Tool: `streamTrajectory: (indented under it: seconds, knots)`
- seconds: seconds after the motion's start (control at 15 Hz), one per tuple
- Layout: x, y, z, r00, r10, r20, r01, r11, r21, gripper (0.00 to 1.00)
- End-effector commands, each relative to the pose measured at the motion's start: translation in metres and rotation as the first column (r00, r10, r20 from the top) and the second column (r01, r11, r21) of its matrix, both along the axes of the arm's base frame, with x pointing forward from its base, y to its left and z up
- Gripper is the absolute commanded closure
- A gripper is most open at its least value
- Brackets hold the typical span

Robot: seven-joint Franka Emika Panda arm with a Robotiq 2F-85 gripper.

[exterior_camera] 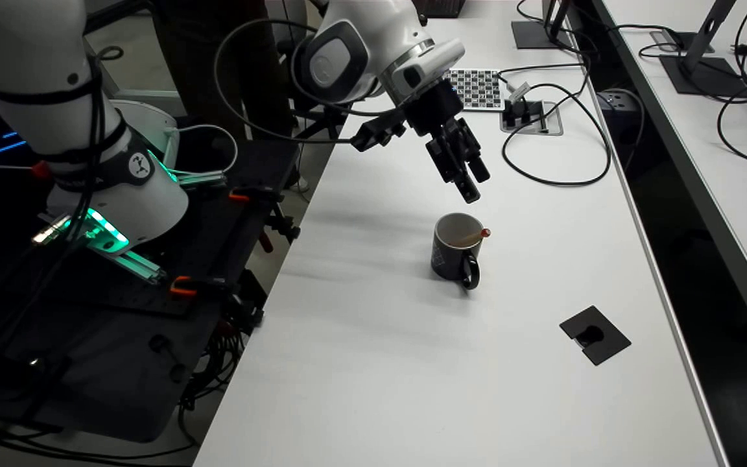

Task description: Pick up the pen from the table and place it in the black mug cup.

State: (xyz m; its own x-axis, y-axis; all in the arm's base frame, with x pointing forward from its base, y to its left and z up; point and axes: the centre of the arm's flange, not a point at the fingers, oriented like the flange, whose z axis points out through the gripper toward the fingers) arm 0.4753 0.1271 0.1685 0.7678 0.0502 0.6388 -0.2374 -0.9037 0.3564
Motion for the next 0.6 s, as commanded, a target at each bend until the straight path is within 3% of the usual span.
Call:
streamTrajectory:
  seconds: [0.0, 0.27, 0.53]
  knots:
    - [-0.022, -0.013, 0.037, 0.994, 0.054, -0.097, -0.061, 0.996, -0.069, 0.0]
    - [-0.039, -0.017, 0.05, 0.953, 0.204, -0.222, -0.23, 0.968, -0.098, 0.0]
    - [-0.048, -0.007, 0.046, 0.87, 0.397, -0.293, -0.44, 0.893, -0.096, 0.0]
